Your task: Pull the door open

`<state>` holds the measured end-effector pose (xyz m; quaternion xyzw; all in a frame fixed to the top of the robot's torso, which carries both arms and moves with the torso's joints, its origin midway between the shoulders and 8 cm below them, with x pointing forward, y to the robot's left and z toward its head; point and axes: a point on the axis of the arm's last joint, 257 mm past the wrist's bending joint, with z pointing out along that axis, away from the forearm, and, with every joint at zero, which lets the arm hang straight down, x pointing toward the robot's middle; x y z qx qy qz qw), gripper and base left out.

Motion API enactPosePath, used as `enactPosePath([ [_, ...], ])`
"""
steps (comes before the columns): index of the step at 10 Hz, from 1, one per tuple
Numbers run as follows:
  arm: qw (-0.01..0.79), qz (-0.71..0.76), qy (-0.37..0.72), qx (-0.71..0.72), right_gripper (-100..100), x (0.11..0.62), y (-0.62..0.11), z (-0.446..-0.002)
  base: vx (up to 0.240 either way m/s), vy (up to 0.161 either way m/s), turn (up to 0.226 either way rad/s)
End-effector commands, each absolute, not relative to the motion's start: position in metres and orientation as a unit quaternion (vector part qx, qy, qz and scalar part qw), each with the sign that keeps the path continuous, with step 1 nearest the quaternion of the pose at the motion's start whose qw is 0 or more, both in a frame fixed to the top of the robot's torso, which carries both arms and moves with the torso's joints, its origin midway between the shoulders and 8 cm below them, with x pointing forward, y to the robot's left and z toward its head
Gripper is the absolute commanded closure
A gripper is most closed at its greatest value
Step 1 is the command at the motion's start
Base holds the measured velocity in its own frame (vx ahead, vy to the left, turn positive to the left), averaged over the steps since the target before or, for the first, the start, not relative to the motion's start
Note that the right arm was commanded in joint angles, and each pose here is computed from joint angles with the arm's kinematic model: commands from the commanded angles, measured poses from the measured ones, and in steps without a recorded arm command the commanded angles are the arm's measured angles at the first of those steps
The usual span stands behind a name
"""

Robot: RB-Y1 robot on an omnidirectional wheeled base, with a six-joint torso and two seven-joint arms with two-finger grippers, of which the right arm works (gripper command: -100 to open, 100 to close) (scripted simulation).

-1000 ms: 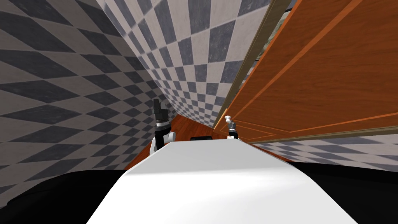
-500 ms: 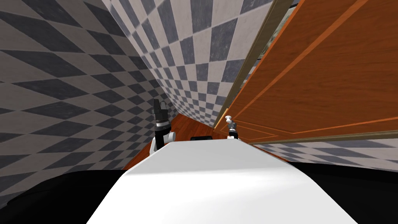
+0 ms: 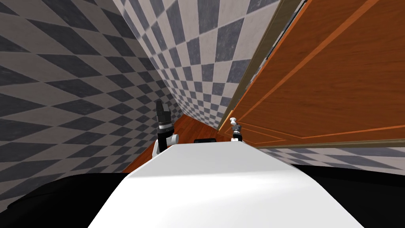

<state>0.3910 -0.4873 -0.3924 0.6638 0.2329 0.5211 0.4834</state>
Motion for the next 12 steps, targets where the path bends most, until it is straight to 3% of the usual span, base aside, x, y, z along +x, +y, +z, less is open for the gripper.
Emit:
enactPosePath([
  [1, 0.473, 0.545, 0.208, 0.66, 100, 0.3997, -0.4854, -0.3828, -0.054, -0.009, 0.071],
  [12, 0.419, 0.585, 0.114, 0.686, 100, 0.3983, -0.4947, -0.3843, -0.043, -0.008, 0.064],
])
